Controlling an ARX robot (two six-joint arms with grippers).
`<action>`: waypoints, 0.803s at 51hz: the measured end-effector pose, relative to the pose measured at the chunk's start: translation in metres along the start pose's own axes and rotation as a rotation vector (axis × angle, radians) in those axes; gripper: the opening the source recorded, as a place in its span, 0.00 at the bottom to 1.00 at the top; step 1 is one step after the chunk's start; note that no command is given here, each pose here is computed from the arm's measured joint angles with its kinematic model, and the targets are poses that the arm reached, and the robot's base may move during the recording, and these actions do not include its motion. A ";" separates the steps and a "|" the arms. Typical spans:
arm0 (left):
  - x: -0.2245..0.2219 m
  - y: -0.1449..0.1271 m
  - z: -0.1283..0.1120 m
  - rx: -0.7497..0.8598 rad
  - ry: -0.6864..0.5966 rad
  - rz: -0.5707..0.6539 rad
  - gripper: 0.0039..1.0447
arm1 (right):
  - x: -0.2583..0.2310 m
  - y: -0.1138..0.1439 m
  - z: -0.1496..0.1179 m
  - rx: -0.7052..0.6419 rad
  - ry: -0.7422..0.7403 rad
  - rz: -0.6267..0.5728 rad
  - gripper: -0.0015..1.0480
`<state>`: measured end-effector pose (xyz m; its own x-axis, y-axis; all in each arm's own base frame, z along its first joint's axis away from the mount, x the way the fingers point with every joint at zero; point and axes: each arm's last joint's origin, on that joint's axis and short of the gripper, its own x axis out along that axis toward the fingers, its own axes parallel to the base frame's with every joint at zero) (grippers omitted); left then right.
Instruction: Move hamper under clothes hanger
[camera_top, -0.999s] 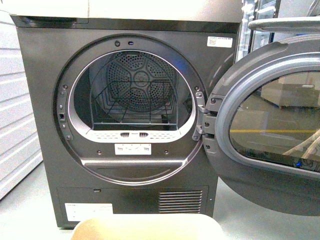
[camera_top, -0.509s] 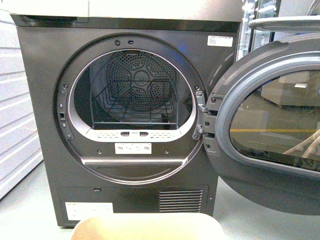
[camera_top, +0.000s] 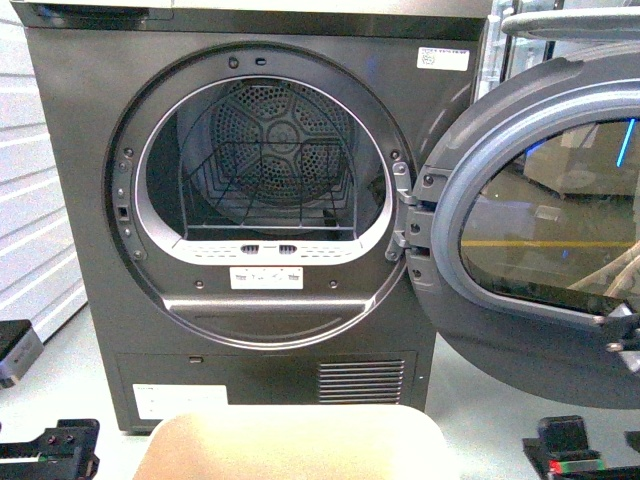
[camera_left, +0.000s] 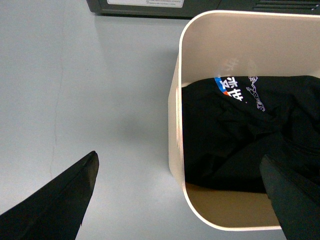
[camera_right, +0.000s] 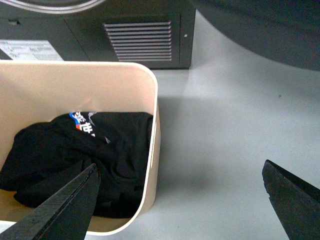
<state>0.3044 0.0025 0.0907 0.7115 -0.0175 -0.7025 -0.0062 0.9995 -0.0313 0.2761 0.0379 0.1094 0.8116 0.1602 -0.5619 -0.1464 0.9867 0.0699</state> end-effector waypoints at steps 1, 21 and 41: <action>0.003 0.000 -0.001 -0.002 0.005 0.000 0.94 | 0.004 0.001 -0.001 -0.002 0.013 0.002 0.92; 0.039 -0.005 -0.012 -0.028 0.053 0.013 0.94 | 0.065 0.012 -0.007 -0.046 0.239 -0.022 0.92; 0.045 0.002 -0.010 -0.061 0.057 0.045 0.94 | 0.100 0.037 -0.007 -0.061 0.382 0.023 0.92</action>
<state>0.3289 0.0034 0.0520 0.6682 0.0242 -0.7436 -0.0817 0.9958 -0.0409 0.3485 0.0899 0.0500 0.5404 0.1497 -0.8280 -0.2048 0.9779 0.0432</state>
